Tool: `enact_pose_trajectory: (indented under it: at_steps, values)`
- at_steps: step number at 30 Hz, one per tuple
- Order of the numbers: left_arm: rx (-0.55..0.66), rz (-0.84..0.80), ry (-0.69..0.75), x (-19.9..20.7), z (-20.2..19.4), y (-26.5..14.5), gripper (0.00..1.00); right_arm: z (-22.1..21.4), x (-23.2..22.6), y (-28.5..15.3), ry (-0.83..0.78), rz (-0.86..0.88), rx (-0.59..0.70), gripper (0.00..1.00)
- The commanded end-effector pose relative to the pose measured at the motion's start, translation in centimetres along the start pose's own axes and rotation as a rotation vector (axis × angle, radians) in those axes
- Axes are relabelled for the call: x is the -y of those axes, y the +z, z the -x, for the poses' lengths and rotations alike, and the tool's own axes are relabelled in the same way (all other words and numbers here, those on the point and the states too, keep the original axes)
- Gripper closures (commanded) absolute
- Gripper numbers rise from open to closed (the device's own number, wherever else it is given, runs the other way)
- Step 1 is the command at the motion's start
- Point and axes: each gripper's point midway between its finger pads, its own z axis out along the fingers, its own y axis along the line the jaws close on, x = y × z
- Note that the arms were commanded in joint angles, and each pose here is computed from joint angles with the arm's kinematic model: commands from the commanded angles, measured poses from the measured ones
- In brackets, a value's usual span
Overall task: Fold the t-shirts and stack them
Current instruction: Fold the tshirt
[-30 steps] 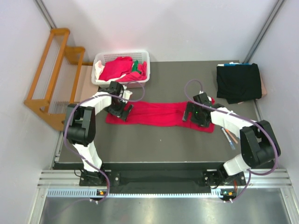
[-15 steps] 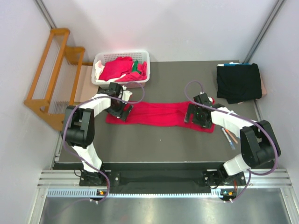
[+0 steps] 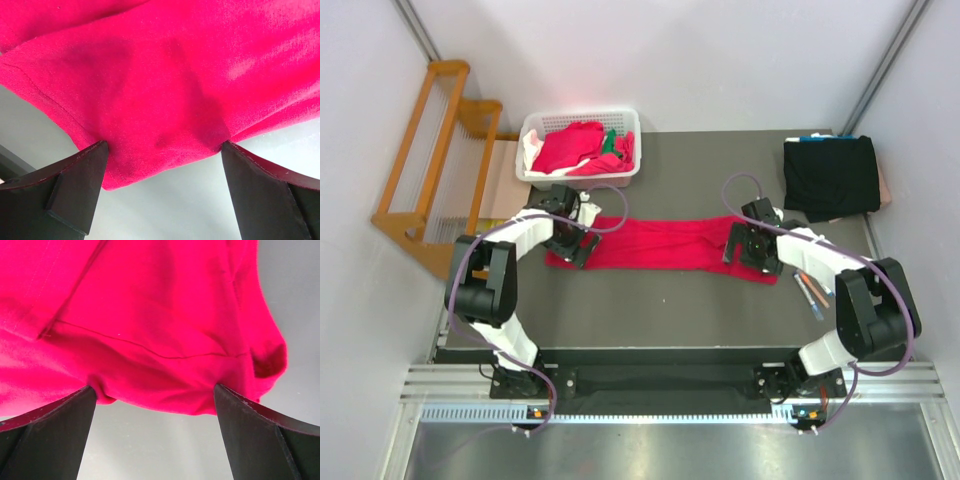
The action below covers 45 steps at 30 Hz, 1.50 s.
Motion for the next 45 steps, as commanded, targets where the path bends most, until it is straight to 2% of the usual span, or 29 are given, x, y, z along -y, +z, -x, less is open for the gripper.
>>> enact_pose_trajectory:
  at_steps: [1,5,13,17,24,31,35,45]
  values:
    - [-0.024,-0.010,0.030,0.2,-1.3,-1.0,0.01,2.8,0.6,-0.7,0.004,-0.033,0.058,0.00]
    - [-0.020,-0.014,0.032,0.3,-1.2,-1.1,0.01,3.5,0.5,-0.5,0.012,-0.030,0.053,0.00]
    - [-0.006,-0.001,0.034,-0.2,-0.4,-1.6,0.01,3.3,-1.6,-2.4,-0.017,0.099,0.045,0.00]
    - [0.006,0.009,0.036,-0.6,0.4,-2.2,0.01,4.6,-2.1,-3.6,-0.011,0.123,0.087,0.00]
    - [0.038,0.021,0.034,-1.1,2.1,-4.6,0.01,4.7,-2.4,-1.2,0.005,0.092,0.061,0.00]
    - [0.187,0.031,0.033,-1.8,6.4,-9.1,0.01,4.7,-2.4,0.1,0.009,0.078,0.045,0.00]
    - [0.181,-0.015,0.011,-0.9,7.0,-8.0,0.01,4.7,-2.5,0.7,0.007,0.068,0.032,0.00]
    - [0.098,-0.054,0.021,1.2,5.5,-2.4,0.01,4.5,-2.3,1.6,0.026,0.054,0.025,0.00]
